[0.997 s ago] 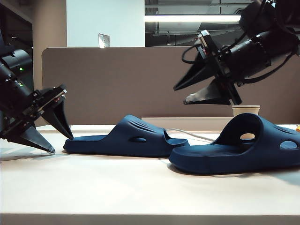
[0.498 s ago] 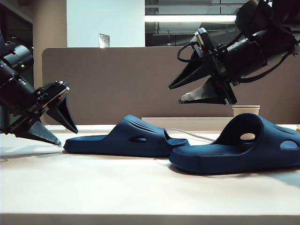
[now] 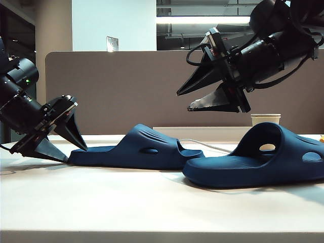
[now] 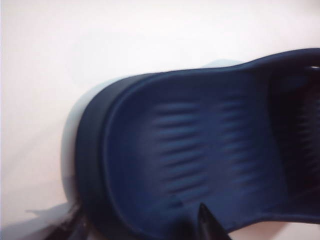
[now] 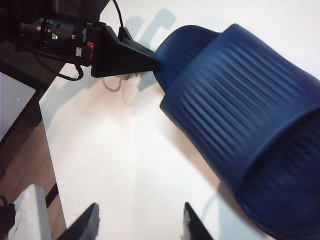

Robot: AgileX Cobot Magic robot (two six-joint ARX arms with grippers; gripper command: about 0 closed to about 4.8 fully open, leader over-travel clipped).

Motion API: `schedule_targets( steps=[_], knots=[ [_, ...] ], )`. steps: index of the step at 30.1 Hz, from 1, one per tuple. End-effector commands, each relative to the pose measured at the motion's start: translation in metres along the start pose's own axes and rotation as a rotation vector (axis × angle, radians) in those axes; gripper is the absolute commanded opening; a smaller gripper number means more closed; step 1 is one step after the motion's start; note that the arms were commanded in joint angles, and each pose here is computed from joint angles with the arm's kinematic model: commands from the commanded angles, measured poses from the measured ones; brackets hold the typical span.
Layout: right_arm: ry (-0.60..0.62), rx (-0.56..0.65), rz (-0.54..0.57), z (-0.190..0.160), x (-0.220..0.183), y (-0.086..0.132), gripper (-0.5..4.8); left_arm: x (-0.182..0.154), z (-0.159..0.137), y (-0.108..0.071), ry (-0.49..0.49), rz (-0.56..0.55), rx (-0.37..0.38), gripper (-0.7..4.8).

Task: Interlock the pair of blue slippers on the table with their fronts facing up.

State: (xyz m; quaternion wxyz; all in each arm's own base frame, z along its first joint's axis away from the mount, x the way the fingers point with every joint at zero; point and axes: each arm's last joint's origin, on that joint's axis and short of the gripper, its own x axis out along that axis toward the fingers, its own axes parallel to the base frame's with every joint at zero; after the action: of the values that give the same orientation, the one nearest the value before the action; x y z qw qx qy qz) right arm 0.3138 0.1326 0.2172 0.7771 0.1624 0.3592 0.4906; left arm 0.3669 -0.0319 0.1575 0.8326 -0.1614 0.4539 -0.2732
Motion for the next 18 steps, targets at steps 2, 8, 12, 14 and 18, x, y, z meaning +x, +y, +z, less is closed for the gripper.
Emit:
schedule_targets(
  steps=[2,8,12,14,18],
  knots=[
    [-0.007,-0.024,0.017,0.0028,-0.0002,0.0049,2.11,0.0025,-0.0005,0.0015,-0.002,0.011,0.003,2.37],
    [-0.009,-0.025,0.017,0.003,-0.0002,0.0049,2.11,0.0025,-0.0007,0.0014,0.0,0.009,0.001,1.0],
    [-0.008,-0.025,0.017,0.0029,-0.0001,0.0048,2.11,0.0019,-0.0005,0.0002,0.001,-0.036,-0.017,0.52],
    [-0.008,-0.025,0.018,0.0029,-0.0002,0.0049,2.11,0.0017,-0.0002,0.0001,-0.001,-0.036,-0.019,0.51],
    [-0.003,-0.021,0.025,0.0024,-0.0001,0.0051,2.11,-0.0004,0.0063,0.0002,-0.033,-0.028,-0.023,0.47]
  ],
)
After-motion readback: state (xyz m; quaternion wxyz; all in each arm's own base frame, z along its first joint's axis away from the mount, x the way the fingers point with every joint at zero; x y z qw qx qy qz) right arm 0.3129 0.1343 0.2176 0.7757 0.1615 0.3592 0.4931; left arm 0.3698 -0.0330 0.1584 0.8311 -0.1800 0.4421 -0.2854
